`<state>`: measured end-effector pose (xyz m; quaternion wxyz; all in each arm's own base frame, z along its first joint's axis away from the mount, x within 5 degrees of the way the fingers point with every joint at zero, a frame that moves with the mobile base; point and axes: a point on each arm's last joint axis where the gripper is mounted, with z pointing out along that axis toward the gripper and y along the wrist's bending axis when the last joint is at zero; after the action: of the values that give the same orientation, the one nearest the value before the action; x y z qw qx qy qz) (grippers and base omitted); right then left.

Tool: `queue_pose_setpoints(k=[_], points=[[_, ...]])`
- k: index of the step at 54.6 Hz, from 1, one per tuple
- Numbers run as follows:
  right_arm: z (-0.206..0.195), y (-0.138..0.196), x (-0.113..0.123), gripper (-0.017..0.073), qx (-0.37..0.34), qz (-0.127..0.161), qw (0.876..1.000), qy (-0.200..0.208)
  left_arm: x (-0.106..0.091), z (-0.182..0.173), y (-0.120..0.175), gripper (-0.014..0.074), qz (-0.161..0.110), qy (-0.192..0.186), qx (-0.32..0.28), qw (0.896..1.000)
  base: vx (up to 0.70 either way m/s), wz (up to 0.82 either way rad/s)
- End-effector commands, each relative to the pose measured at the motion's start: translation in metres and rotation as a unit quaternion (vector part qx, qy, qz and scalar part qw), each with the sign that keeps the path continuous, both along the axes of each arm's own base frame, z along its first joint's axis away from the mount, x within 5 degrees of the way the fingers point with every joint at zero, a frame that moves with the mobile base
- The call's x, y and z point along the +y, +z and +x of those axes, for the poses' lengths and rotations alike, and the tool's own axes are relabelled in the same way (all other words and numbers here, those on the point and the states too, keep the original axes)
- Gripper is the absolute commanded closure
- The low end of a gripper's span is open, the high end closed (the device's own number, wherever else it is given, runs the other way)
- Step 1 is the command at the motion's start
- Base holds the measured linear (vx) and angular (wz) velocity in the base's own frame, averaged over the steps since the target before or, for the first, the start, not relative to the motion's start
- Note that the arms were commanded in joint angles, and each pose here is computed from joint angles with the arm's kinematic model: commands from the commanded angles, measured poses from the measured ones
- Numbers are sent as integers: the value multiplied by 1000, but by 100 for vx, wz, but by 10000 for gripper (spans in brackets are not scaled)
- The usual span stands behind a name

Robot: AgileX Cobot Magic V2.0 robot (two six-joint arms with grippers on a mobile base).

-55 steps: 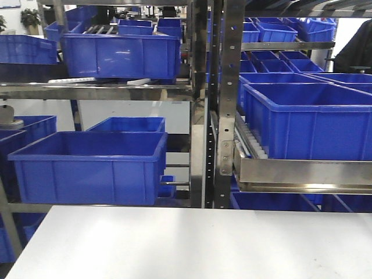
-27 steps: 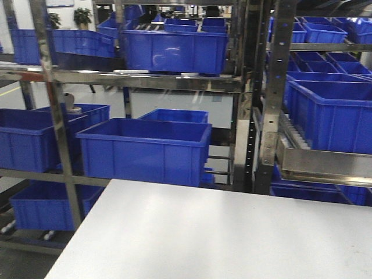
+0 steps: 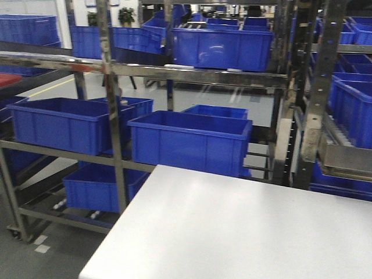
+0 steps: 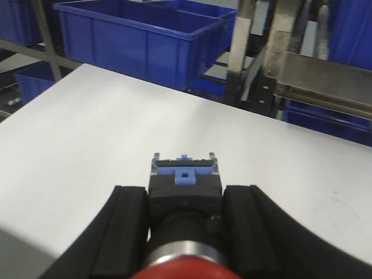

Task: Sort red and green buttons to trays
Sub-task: 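Drive the base away from the table holding both buttons, then drive the base across the floor toward the green and red trays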

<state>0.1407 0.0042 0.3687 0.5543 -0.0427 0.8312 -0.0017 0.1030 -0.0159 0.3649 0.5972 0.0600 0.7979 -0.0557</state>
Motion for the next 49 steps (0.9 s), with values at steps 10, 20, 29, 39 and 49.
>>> queue_pose_setpoints(k=[10, 20, 29, 39, 49], points=[[1, 17, -1, 568, -58, -1, 998, -5, 0, 0, 16, 596, -15, 5, -55, 998, -10, 36], [1, 17, -1, 568, -58, -1, 998, -5, 0, 0, 16, 596, -15, 5, -55, 998, -8, 41], [1, 17, -1, 568, -58, -1, 998, -5, 0, 0, 16, 596, -15, 5, -55, 998, -6, 48], [1, 17, -1, 568, -58, -1, 998, -5, 0, 0, 16, 596, -15, 5, -55, 998, -3, 55], [1, 17, -1, 568, -58, -1, 998, -5, 0, 0, 16, 596, -15, 5, -55, 998, 2, 59]])
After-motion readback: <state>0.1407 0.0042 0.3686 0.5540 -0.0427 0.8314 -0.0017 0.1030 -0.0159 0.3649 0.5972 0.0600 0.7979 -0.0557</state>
